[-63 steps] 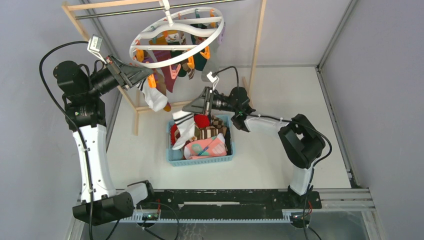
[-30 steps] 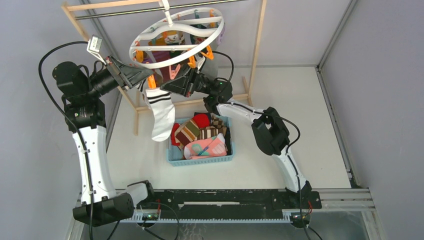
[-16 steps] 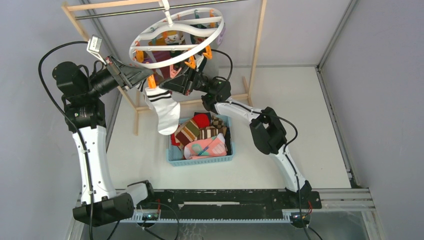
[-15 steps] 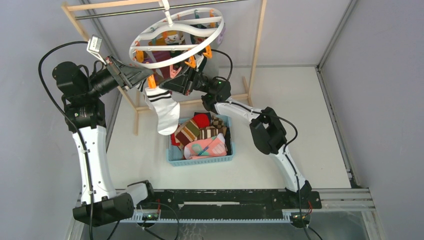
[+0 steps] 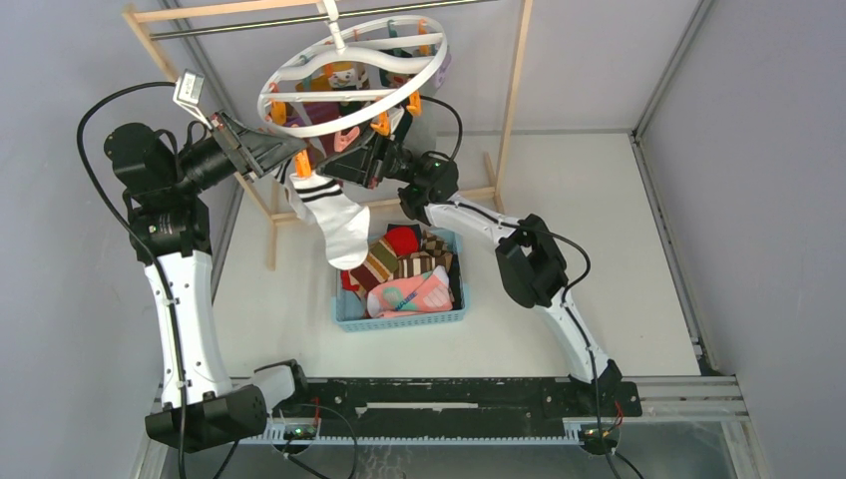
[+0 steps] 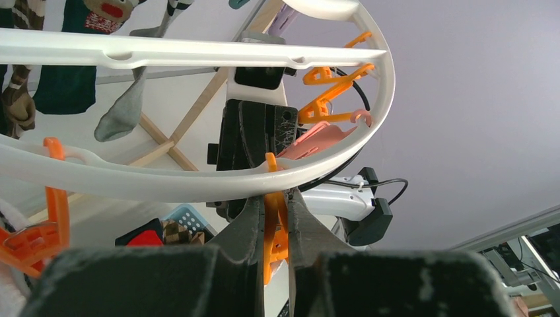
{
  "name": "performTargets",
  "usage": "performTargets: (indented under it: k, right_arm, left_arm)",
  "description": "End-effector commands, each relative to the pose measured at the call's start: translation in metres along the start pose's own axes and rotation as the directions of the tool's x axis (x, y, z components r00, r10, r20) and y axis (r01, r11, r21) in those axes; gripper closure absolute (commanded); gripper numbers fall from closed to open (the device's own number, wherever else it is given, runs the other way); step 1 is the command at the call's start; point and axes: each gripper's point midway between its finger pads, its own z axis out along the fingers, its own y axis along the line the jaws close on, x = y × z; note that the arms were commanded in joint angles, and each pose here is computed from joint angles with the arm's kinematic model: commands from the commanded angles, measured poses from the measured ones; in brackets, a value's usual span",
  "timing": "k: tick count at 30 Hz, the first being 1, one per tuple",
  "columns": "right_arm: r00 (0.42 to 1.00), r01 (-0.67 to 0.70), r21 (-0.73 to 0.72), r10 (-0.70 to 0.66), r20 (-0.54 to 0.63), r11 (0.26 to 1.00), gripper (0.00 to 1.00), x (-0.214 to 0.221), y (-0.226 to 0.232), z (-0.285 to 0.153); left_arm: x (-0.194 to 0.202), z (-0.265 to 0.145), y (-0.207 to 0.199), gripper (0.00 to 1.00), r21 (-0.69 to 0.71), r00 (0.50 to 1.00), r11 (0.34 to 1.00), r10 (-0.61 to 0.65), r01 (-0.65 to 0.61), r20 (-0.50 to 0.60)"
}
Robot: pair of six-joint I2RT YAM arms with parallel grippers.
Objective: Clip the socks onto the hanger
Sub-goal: Clamp the sock onto the hanger.
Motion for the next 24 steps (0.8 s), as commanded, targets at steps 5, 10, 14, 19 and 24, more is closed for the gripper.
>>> performTargets:
  k: [5,10,14,19,24]
  right_arm:
    - [1.0,0.014,-0.105,-0.015,-0.004,0.994,1.0,0.0,0.026,0.012]
    - [1.0,-0.007,-0.115,0.007,0.0,0.993,1.0,-0.001,0.026,0.011]
    - [0.999,0.006,-0.116,-0.001,0.038,0.993,1.0,-0.006,0.025,0.013]
    - [0.997,-0.001,-0.113,0.009,0.072,0.994,1.0,-0.01,0.023,0.013]
    - [0.996,-0.002,-0.12,0.012,0.087,0.993,1.0,-0.008,0.025,0.018]
  left_arm:
    - [0.006,-0.006,-0.019,1.0,0.057,0.999,0.998,0.04,-0.038,-0.024]
    - [0.006,-0.006,-0.021,1.0,0.064,0.999,0.997,0.043,-0.042,-0.027]
    - [0.007,-0.006,-0.021,1.0,0.067,0.999,0.997,0.041,-0.039,-0.032]
    - [0.007,-0.006,-0.023,1.0,0.07,0.999,0.997,0.045,-0.042,-0.031]
    - [0.006,-0.006,-0.023,1.0,0.074,0.998,0.996,0.045,-0.043,-0.032]
